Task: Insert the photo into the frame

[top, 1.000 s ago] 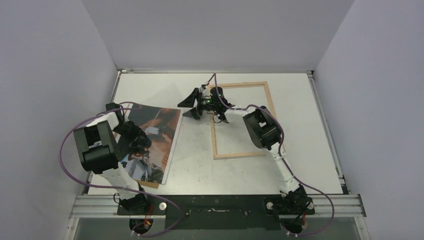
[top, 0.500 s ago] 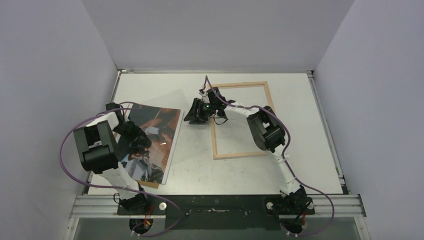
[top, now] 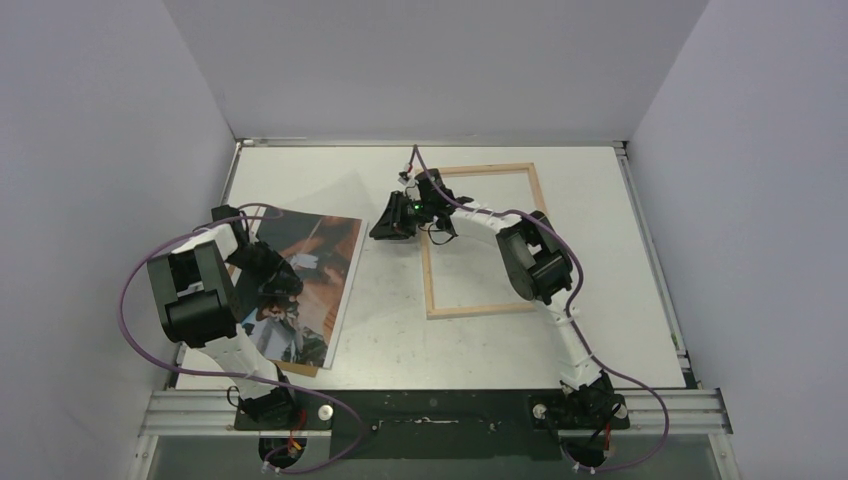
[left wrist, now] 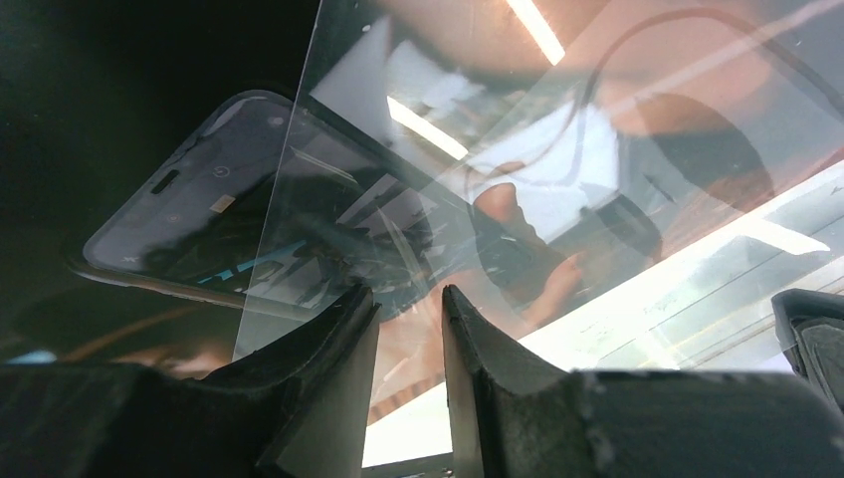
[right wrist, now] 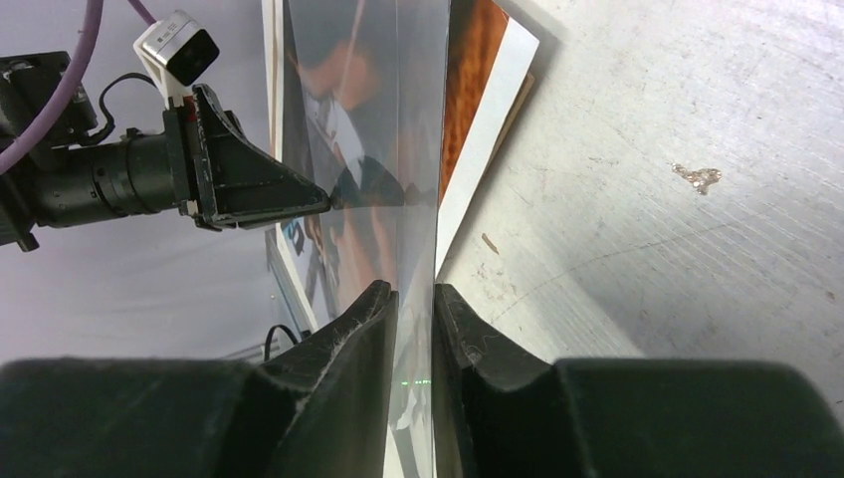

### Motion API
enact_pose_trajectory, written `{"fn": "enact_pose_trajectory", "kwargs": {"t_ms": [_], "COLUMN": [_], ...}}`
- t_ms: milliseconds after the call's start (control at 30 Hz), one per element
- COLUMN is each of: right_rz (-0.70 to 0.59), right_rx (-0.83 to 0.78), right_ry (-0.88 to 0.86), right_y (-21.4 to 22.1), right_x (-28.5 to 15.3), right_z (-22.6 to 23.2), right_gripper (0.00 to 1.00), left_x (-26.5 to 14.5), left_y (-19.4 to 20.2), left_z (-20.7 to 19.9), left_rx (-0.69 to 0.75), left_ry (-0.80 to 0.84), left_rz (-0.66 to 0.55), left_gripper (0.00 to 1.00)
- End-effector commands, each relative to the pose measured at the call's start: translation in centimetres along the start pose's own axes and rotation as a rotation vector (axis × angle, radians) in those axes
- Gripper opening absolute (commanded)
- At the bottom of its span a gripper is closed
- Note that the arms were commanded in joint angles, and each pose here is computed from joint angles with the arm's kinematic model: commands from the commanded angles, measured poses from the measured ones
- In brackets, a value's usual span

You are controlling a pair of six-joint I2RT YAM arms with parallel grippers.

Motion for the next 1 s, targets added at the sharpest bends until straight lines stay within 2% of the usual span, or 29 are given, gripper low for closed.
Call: {"fn": "enact_pose_trajectory", "kwargs": {"t_ms": [0,100,200,233,367,500,633,667,700,833,967], "right_rz": [-0.011,0.010,0.008,0.002,-0.063,-0.176,-0.338,-0.366,-0.400,-0.421,-0.353], "right_rx": [-0.086,-0.084,-0.094,-0.102,-0.152,-0.174,-0.135,-0.109,-0.085,-0.028,0.056], "right_ry": [-0.061,-0.027,-0.005,0.000,0.008,-0.022,-0.150,-0.161,-0.153,0.005,0.145], "right_y": [-0.9,-0.3,-0.4,-0.5,-2.3,-5.4,-10.0,-10.8,-11.9,-12.0,-9.7], "right_x": [-0.1,0.0,-0.3,-0.6,-2.9,-7.2,-13.9,-15.6,-17.6,-22.6,-25.3], "right_z": [3.3,2.7,2.7,2.9,4.9,7.7,10.6,10.3,9.4,4.2,-0.9], "right_gripper": [0.18,0.12,0.00,0.00,0.00,0.00,0.00,0.00,0.00,0.00,0.00], "left_x": [1.2,1.0,0.4,0.1,-2.6,-7.5,-12.7,-13.6,-14.3,-15.5,-14.7], "left_y": [-0.3,-0.4,-0.6,-0.7,-1.4,-2.1,-1.9,-1.7,-1.5,-0.9,-0.2], "left_z": [1.4,1.1,0.6,0.4,-1.8,-5.6,-8.7,-9.2,-9.6,-11.0,-12.9], "left_rx": [0.024,0.027,0.035,0.040,0.079,0.155,0.243,0.261,0.273,0.291,0.336], "left_ry": [-0.056,-0.038,-0.022,-0.014,0.069,0.222,0.356,0.381,0.402,0.461,0.468], "left_rz": [-0.022,-0.031,-0.046,-0.052,-0.112,-0.218,-0.310,-0.321,-0.328,-0.333,-0.314], "left_gripper": [0.30,0.31,0.32,0.35,0.58,0.70,0.80,0.89,0.91,0.92,0.91]}}
Point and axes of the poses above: each gripper's point midway between its finger pads, its own x axis out along the fingers, its own z axis along the line the jaws close on, y = z × x, the point moved 1 cm from there along -x, back along the fingers, and after that the axes turned 2 degrees about x, right-handed, at the moved point
